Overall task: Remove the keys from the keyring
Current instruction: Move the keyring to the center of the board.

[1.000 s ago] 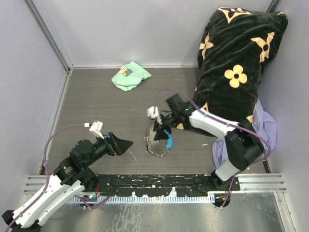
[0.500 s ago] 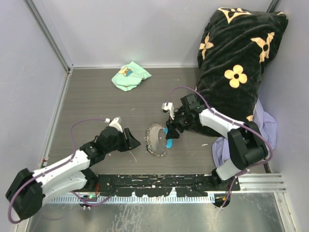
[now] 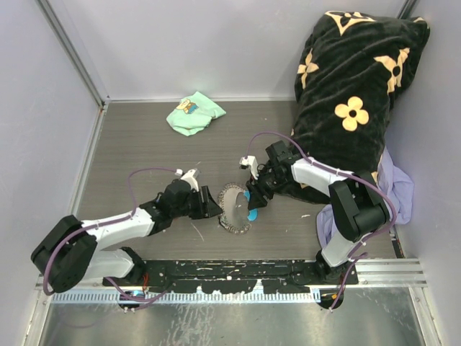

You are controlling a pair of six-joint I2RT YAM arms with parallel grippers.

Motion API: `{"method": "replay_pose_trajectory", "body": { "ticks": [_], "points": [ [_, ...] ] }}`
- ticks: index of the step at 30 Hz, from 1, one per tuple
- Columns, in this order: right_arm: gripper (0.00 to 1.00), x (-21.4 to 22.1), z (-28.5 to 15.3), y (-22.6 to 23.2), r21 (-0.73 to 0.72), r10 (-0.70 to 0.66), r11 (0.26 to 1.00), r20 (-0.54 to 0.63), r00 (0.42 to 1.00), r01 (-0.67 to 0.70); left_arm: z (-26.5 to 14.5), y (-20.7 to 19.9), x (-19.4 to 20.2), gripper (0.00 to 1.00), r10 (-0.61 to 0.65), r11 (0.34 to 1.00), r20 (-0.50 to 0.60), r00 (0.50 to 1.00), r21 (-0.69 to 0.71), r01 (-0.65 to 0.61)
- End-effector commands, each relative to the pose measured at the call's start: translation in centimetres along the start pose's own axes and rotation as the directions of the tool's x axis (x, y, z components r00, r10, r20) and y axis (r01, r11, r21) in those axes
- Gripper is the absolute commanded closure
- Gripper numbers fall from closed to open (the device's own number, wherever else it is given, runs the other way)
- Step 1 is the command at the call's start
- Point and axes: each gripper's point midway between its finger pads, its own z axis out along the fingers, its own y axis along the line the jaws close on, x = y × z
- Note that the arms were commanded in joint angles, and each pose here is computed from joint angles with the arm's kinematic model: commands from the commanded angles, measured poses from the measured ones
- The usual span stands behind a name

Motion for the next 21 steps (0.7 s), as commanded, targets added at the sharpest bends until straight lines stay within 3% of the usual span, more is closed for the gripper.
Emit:
{"method": "replay_pose_trajectory", "body": {
  "ticks": [1, 12, 21],
  "points": [
    [0.45, -1.4, -0.2, -0.3, -0.001, -0.013, 1.0, 0.022, 1.0, 0.013, 0.8, -2.5, -2.2, 0.49, 0.066, 0.994, 0.046, 0.997, 0.082, -0.07],
    [0.45, -1.4, -0.3, -0.4, 0.007, -0.013, 1.0, 0.019, 1.0, 0.013, 2.8, -1.9, -0.9, 0.6, 0.091, 0.994, -0.049, 0.995, 0.07, -0.088],
    [0.45, -1.6, -0.3, -0.2, -0.002, -0.01, 1.0, 0.026, 1.0, 0.01, 3.5, -1.6, -0.7, 0.68, 0.096, 0.994, -0.066, 0.993, 0.055, -0.093]
  ]
}}
